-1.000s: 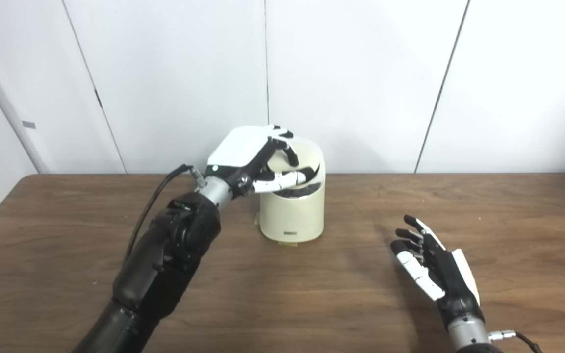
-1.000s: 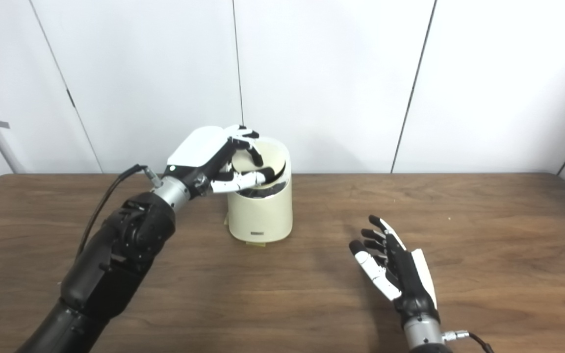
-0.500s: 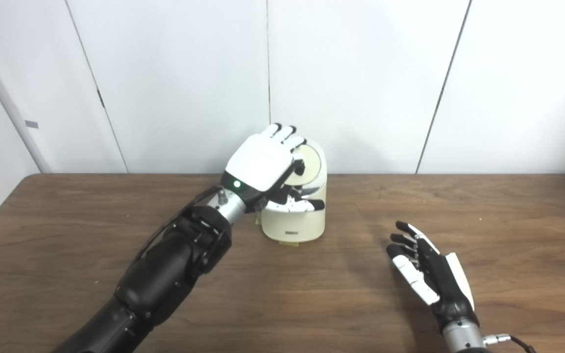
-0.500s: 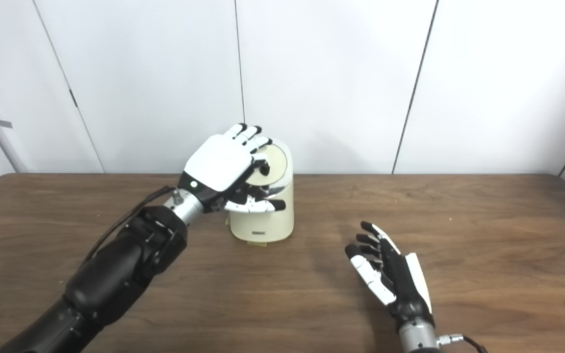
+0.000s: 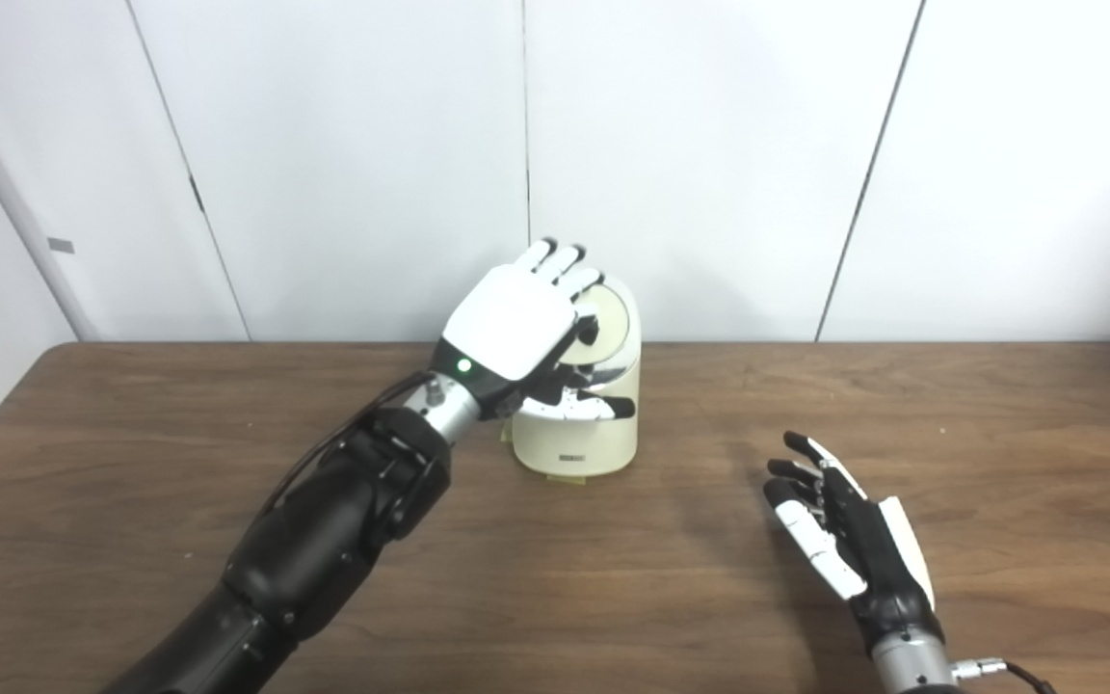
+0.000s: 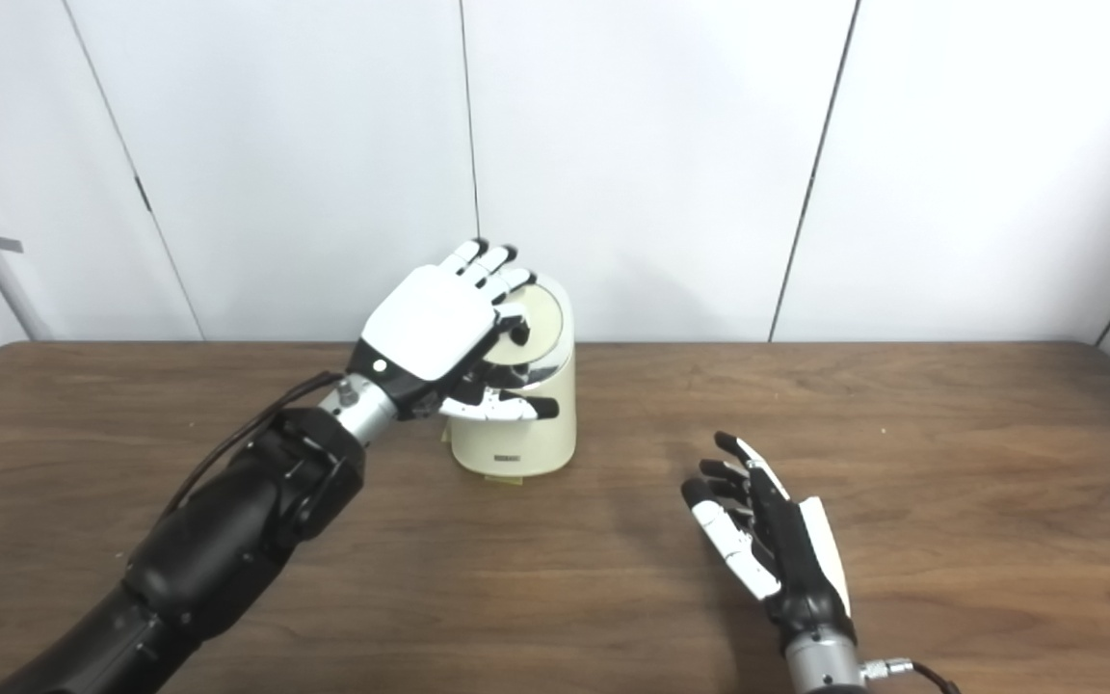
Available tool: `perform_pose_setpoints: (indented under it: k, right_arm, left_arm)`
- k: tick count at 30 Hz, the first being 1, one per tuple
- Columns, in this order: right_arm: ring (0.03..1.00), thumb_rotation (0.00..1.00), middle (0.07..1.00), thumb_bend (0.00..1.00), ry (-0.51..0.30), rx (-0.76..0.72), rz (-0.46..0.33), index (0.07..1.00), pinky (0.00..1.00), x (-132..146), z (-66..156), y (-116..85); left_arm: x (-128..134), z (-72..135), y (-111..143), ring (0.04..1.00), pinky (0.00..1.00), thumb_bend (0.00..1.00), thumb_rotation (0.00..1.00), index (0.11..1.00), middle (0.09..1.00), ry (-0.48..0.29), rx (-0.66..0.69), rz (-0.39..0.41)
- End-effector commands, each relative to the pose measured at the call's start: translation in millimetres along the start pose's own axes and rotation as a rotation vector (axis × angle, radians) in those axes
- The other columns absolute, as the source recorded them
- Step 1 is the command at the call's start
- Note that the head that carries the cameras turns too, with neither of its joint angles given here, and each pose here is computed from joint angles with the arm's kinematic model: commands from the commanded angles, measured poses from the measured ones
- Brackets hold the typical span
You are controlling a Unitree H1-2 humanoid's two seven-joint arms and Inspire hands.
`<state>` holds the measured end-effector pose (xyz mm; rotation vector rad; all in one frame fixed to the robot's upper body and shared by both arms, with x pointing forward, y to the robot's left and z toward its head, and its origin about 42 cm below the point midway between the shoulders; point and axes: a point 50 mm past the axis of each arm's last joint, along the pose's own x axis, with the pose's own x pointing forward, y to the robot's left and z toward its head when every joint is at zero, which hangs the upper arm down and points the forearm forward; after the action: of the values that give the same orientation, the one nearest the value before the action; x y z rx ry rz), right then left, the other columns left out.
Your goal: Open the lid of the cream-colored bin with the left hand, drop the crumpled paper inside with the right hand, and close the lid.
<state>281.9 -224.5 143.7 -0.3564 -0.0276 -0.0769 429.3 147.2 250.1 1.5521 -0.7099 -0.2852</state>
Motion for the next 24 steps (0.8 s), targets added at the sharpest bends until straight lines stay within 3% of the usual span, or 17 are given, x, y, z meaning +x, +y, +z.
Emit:
perform_pose_setpoints:
  k: [1,6,8,11,14,21,24]
  right_arm:
    - [0.783,0.81,0.796,0.60,-0.093,0.002,-0.033,0.887,0.68,6,18,-4]
    - [0.779,0.81,0.800,0.59,-0.088,-0.018,-0.033,0.884,0.67,7,18,-4]
    - [0.780,0.81,0.809,0.59,-0.084,-0.020,-0.031,0.887,0.66,7,17,-4]
    - [0.779,0.82,0.811,0.60,-0.082,-0.023,-0.029,0.892,0.66,7,17,-3]
    - [0.787,0.82,0.815,0.61,-0.085,-0.019,-0.025,0.894,0.67,8,15,-3]
    - [0.796,0.80,0.821,0.64,-0.092,0.014,-0.019,0.888,0.67,10,14,-5]
    - [0.801,0.78,0.826,0.63,-0.096,0.029,-0.021,0.882,0.67,11,14,-6]
  left_arm:
    - [-3,-5,16,0.910,0.88,0.61,0.85,0.682,0.858,0.011,-0.084,0.052]
    - [-17,-13,41,0.863,0.77,0.57,0.80,0.712,0.824,0.081,-0.302,0.207]
    - [-30,-20,49,0.831,0.72,0.51,0.70,0.711,0.810,0.101,-0.353,0.272]
    - [-48,-29,48,0.814,0.71,0.50,0.62,0.739,0.799,0.124,-0.366,0.330]
    - [-68,-35,38,0.810,0.72,0.50,0.64,0.791,0.806,0.171,-0.404,0.363]
    - [-141,-26,5,0.869,0.80,0.50,0.63,0.894,0.883,0.384,-0.728,0.372]
    - [-162,-17,-8,0.900,0.86,0.51,0.71,0.945,0.908,0.469,-0.855,0.368]
